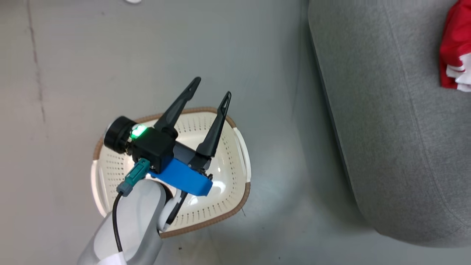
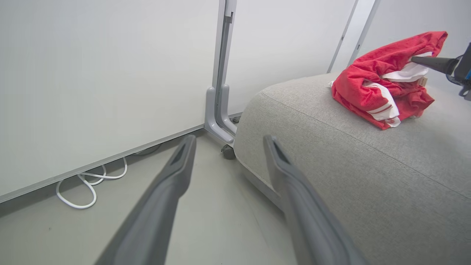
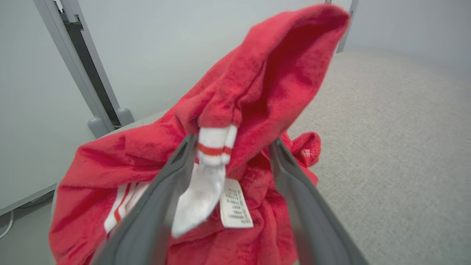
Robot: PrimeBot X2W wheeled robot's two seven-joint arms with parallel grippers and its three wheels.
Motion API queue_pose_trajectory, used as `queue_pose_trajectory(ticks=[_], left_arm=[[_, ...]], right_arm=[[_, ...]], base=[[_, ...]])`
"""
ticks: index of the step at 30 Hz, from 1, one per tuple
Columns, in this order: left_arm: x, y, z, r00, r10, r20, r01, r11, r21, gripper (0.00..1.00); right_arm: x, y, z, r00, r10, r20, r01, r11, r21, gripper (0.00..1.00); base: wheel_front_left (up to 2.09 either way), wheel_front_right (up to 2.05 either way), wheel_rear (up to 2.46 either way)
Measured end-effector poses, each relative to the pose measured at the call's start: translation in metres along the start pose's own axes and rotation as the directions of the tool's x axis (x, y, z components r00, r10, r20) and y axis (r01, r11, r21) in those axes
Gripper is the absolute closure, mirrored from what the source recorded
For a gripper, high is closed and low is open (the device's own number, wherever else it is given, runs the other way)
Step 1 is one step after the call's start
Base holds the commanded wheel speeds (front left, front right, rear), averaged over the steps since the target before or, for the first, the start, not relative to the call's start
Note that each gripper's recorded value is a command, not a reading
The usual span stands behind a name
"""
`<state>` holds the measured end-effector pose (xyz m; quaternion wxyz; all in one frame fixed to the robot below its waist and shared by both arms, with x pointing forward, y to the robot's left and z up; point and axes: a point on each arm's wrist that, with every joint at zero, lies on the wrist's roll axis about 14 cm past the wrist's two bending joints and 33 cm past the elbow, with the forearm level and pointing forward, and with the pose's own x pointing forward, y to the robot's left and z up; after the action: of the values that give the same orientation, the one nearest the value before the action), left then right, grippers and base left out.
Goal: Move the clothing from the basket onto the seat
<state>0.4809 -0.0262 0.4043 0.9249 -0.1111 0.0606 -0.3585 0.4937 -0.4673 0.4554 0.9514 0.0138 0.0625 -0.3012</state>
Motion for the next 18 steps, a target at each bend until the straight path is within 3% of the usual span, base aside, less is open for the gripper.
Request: queue_pose_trajectory(ticks=[9, 18], left_arm=[[-0.038, -0.014, 0.030, 0.996, 0.086, 0.027, -0.086, 0.996, -0.012, 0.00], [-0.091, -0.021, 0.059, 0.978, 0.193, 0.079, -0.194, 0.981, 0.003, 0.00]], right_arm=[[-0.051, 0.005, 0.001, 0.996, 0.089, -0.016, -0.089, 0.995, -0.049, 0.00], [-0.112, 0.034, 0.014, 0.972, 0.231, 0.038, -0.229, 0.972, -0.051, 0.00]], base=[[0.00, 0.00, 0.00], [0.00, 0.00, 0.00]])
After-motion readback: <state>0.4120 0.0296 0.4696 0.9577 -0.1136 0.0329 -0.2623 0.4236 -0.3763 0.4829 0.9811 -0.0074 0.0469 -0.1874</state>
